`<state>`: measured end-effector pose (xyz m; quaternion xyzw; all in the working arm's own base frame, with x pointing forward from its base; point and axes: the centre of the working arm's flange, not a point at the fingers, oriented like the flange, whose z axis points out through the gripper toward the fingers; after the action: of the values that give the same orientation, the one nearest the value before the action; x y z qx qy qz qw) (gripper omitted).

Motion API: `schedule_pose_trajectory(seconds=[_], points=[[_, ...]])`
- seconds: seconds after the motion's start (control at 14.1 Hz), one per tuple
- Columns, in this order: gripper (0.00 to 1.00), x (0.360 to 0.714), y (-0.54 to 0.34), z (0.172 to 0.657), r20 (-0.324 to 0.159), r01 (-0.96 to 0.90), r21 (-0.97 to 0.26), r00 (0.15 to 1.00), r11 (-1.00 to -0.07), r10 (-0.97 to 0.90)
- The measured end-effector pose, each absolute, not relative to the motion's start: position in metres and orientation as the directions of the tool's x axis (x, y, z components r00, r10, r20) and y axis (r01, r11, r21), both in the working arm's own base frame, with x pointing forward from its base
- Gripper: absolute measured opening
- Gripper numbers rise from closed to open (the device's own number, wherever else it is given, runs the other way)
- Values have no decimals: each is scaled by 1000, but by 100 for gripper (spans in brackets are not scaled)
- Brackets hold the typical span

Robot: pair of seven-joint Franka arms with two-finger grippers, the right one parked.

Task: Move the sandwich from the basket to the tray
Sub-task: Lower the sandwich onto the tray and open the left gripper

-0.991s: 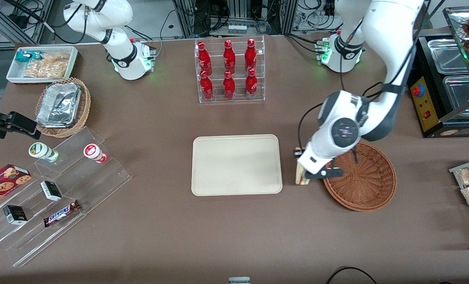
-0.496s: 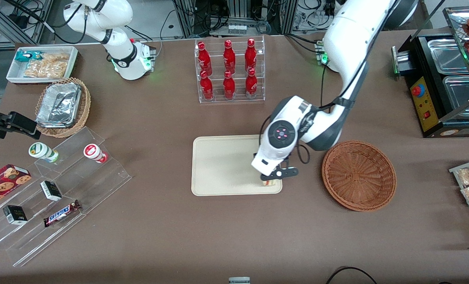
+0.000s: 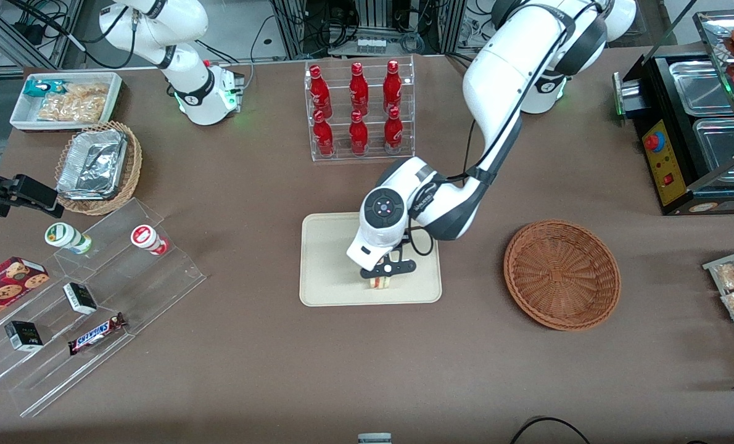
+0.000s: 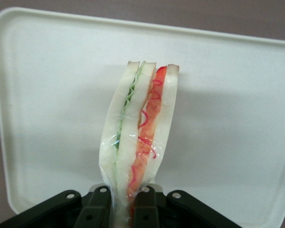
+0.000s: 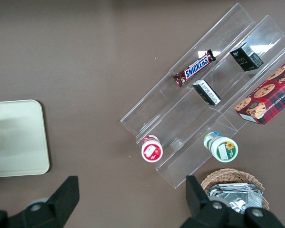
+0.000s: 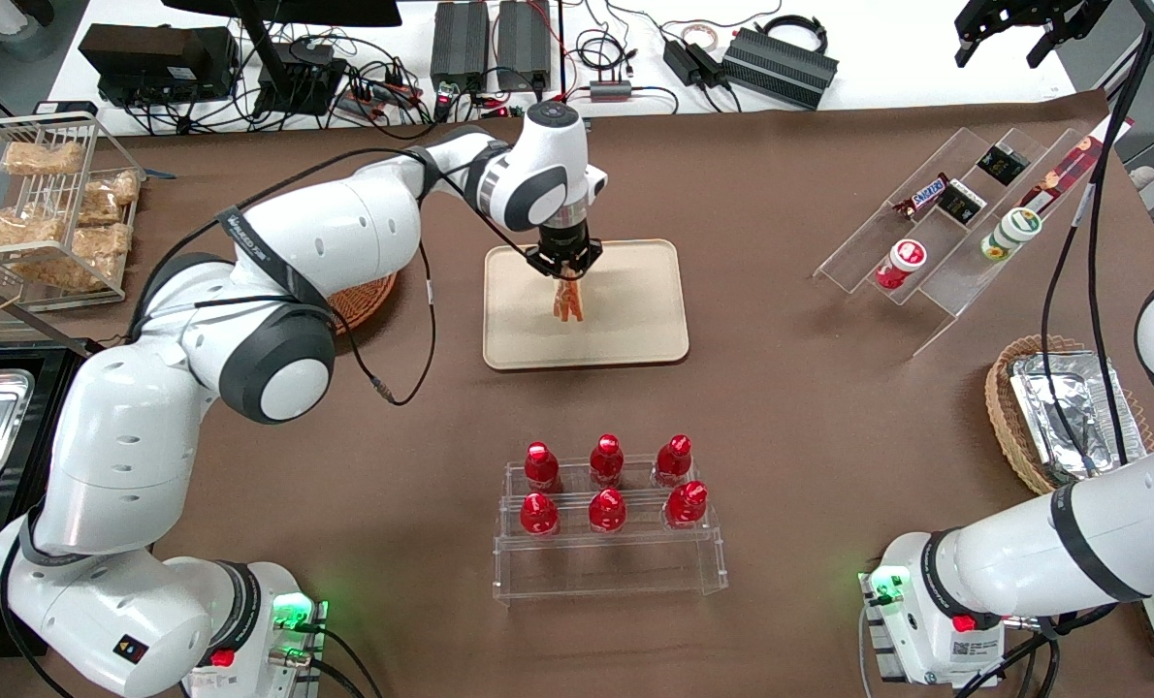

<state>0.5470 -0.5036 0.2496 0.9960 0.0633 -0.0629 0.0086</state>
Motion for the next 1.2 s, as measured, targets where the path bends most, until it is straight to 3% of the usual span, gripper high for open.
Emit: schedule_pose_trajectory(seconds=[0.5, 0.57, 1.06, 1.13, 1.2], points=[[15, 532, -521, 242, -131, 164, -1, 978, -986, 163], [19, 532, -521, 242, -131, 167, -2, 977, -986, 166], [90, 536, -521, 245, -124, 172, 4, 978, -985, 170], [99, 539, -522, 256, -112, 173, 16, 979, -985, 170], [100, 542, -520, 271, -104, 175, 18, 980, -984, 172]])
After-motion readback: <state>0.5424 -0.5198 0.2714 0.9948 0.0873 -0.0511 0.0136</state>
